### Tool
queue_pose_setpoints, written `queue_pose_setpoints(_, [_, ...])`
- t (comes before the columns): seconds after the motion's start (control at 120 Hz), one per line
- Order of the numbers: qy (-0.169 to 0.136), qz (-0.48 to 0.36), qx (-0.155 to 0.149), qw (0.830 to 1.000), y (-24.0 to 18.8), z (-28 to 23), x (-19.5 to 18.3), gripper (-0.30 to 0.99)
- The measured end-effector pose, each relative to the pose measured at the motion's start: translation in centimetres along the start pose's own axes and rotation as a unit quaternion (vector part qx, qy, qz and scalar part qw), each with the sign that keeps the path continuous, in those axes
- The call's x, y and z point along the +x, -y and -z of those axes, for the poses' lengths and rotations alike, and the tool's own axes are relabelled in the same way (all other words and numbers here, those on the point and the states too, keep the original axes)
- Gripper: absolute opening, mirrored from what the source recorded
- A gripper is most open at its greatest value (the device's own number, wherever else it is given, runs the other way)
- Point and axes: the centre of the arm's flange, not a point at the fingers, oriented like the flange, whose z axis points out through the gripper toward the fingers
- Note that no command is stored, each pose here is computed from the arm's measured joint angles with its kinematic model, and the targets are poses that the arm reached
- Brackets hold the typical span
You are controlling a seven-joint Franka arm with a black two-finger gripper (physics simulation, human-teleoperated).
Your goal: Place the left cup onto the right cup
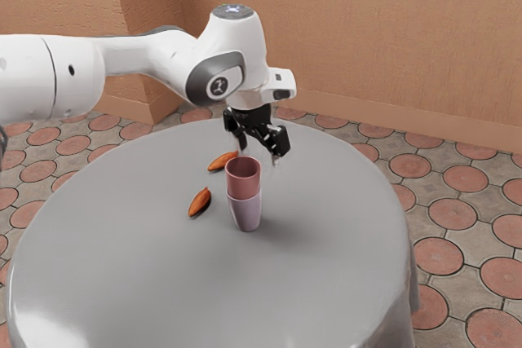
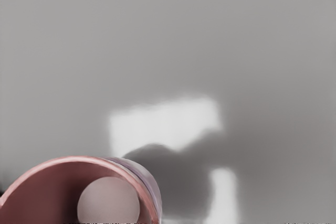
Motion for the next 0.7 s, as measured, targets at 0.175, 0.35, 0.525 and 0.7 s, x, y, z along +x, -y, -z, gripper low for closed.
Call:
queue_pose_setpoints(0.175, [-0.027, 0.014, 0.009, 0.999, 0.7, 7.3, -1.5, 0.69])
queue_pose_setpoints(0.35, [-0.016, 0.070, 0.019, 0.997, 6.0, 11.1, -4.3, 0.69])
queue_pose_setpoints(0.525, [0.007, 0.134, 0.025, 0.991, 12.6, 13.6, -6.8, 0.69])
queue_pose_setpoints(0.7, [0.032, 0.187, 0.029, 0.981, 18.6, 15.4, -9.5, 0.69])
